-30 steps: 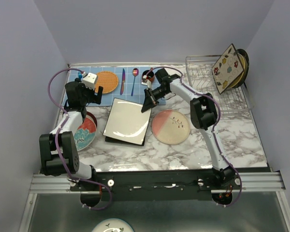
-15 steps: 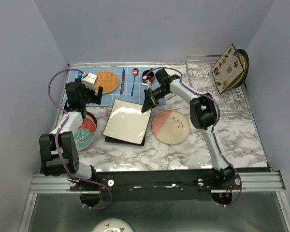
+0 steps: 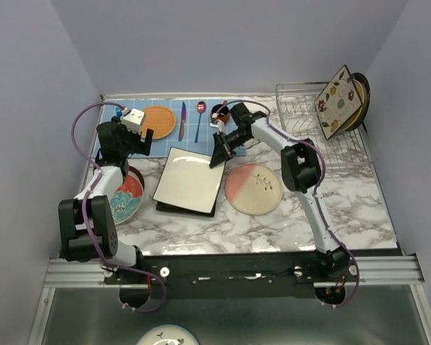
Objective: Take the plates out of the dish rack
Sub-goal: Place the plate at the center of the board.
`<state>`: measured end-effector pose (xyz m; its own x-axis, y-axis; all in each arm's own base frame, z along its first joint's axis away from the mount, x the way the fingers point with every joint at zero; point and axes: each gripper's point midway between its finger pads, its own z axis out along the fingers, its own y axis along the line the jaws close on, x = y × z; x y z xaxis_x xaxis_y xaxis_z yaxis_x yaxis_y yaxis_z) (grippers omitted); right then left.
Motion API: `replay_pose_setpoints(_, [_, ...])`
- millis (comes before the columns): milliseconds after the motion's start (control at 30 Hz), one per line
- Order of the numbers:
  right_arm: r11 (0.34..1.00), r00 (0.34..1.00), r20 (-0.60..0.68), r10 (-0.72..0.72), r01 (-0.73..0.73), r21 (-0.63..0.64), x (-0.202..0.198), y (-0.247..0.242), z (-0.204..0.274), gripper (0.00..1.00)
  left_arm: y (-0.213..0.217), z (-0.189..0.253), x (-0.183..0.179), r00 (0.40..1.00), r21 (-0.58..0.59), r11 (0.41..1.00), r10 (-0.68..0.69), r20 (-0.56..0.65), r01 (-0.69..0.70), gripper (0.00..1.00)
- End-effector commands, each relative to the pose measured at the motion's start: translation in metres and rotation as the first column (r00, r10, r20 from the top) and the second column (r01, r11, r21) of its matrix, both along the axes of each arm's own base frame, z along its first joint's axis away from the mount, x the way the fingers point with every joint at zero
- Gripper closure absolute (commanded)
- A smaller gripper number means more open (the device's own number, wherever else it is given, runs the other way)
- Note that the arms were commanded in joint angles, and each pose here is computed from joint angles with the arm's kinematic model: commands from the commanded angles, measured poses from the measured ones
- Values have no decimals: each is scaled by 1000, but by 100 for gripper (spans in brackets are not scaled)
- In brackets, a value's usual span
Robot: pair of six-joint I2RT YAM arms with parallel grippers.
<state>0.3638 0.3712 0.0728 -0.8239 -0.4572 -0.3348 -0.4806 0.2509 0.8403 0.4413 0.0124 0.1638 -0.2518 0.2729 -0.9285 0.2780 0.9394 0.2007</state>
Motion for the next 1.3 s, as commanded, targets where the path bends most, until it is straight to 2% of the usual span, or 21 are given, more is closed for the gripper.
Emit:
replay_pose_setpoints(0, [999, 999, 22, 23, -24, 23, 2, 8, 1, 66, -4, 10, -2, 999, 7, 1000, -30, 38, 30, 1])
replay_pose_setpoints(367, [1000, 997, 76, 17, -16, -14, 6, 3, -2, 65, -5, 8, -2, 999, 3, 999, -39, 32, 39, 1])
replay_pose_setpoints(833, [987, 973, 230, -5, 41, -152, 20, -15, -1, 65, -7, 6, -4, 998, -1, 999, -45, 31, 45, 1])
replay_pose_setpoints(1267, [979, 966, 259, 3, 50, -197, 24, -21, -8, 65, -8, 5, -6, 998, 0, 999, -51, 27, 51, 1])
